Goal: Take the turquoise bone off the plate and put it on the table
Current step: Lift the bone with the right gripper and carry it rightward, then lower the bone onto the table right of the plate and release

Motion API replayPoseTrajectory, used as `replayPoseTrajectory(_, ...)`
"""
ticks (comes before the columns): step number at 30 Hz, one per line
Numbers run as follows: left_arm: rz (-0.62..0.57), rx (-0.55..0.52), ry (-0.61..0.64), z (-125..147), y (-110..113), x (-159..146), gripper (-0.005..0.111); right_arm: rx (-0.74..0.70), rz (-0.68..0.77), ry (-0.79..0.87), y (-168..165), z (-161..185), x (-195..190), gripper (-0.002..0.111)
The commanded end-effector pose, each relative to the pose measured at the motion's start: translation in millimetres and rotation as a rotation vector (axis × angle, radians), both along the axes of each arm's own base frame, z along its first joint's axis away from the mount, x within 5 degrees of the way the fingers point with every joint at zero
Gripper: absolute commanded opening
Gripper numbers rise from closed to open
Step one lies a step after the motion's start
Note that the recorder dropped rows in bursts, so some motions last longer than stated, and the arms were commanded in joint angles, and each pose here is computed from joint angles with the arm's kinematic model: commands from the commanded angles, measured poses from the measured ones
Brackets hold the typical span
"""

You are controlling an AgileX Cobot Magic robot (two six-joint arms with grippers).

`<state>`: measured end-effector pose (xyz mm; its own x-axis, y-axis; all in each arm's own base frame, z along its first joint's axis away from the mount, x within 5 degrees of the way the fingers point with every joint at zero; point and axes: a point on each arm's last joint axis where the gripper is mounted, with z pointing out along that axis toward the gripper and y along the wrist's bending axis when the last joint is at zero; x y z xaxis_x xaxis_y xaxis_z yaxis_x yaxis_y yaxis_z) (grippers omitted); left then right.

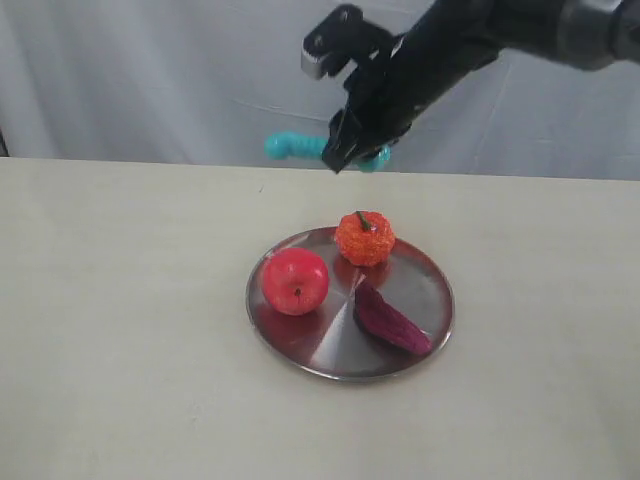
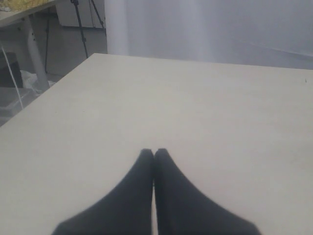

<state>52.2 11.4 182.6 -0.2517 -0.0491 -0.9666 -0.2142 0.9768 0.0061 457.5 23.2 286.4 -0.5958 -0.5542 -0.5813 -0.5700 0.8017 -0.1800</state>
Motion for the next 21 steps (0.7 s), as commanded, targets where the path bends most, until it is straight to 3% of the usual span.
replayPoseTrajectory(1,0.003,-0.002,-0.005,0,0,0,0.0,0.015,-0.153,-0.111,-10,61,-25,0.0)
replayPoseTrajectory(6,0.003,-0.002,-0.005,0,0,0,0.0,-0.126,-0.464,-0.166,-38,100,-54,0.0)
replayPoseTrajectory(9,0.003,-0.002,-0.005,0,0,0,0.0,-0.204,-0.602,-0.141,-53,103,-63,0.0)
replayPoseTrajectory(12,0.003,-0.002,-0.005,0,0,0,0.0,-0.18,-0.697,-0.102,-70,101,-68,0.0)
replayPoseTrajectory(17,0.003,-0.002,-0.005,0,0,0,0.0,-0.083,-0.833,-0.007,-104,81,-73,0.0)
replayPoseTrajectory(21,0.003,-0.002,-0.005,0,0,0,0.0,-0.107,-0.92,0.157,-137,27,-74,0.0)
